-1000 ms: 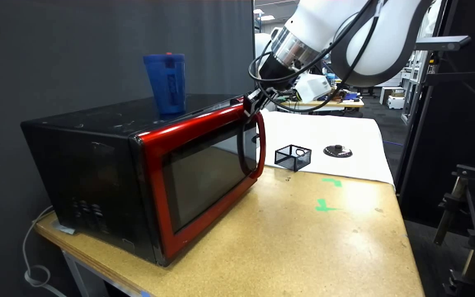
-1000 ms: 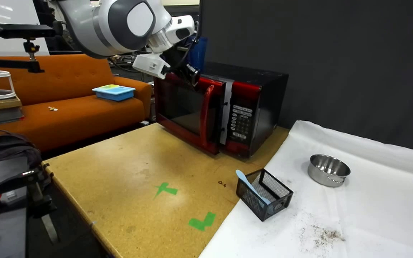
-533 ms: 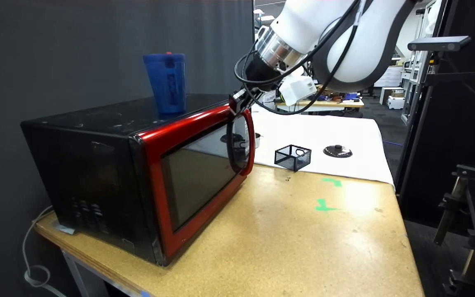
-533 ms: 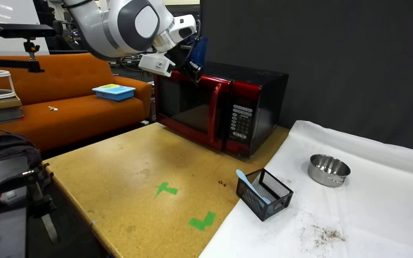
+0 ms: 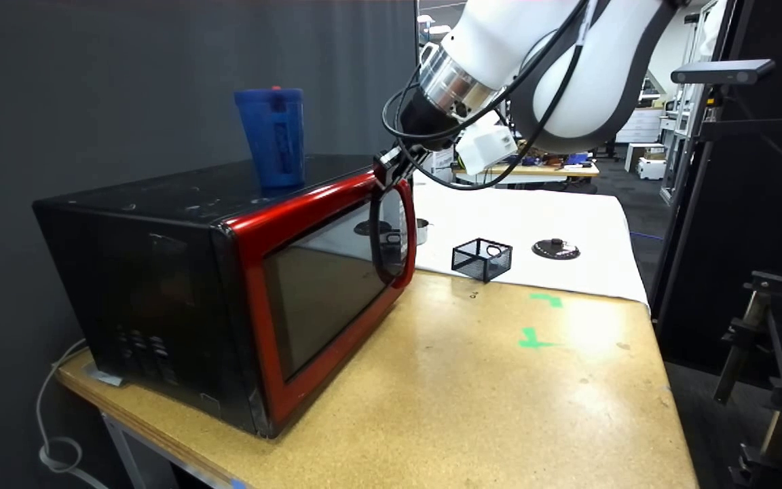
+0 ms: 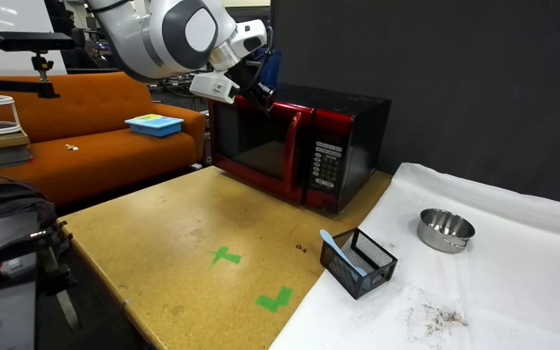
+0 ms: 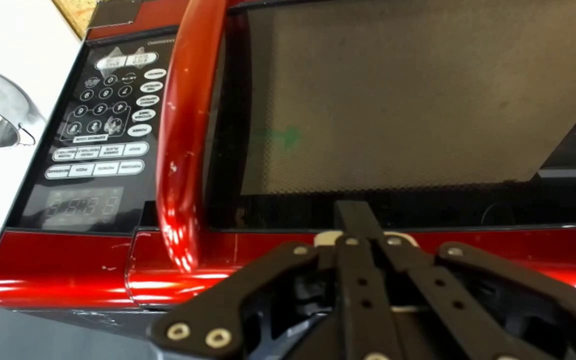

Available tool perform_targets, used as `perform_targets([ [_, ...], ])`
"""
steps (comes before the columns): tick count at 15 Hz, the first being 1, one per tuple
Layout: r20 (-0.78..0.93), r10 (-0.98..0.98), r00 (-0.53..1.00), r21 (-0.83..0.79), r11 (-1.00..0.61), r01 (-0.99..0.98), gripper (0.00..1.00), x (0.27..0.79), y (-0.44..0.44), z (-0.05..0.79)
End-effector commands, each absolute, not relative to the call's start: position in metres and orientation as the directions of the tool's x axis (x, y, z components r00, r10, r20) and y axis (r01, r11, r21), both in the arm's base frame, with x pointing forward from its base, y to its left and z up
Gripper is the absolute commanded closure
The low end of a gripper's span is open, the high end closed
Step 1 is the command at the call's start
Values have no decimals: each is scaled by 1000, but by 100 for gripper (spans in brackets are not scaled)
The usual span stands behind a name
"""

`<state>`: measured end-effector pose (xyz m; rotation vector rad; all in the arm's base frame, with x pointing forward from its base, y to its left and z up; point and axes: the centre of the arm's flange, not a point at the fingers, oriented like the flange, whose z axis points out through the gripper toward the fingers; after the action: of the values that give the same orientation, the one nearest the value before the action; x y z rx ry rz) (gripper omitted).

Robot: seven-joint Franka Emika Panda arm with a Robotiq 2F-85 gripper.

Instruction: Close the microwave door

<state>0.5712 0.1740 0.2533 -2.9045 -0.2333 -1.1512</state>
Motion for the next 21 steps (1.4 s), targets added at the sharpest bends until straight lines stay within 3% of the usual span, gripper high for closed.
perform_targets([
  [1, 727, 172, 664, 54, -980, 194, 100, 601, 193, 257],
  [6, 712, 171, 681, 60, -981, 184, 100, 602, 192, 257],
  [13, 597, 43, 801, 86, -996, -10, 100, 581, 151, 287],
  [21, 269, 1, 963, 153, -987, -42, 100, 559, 142, 325],
])
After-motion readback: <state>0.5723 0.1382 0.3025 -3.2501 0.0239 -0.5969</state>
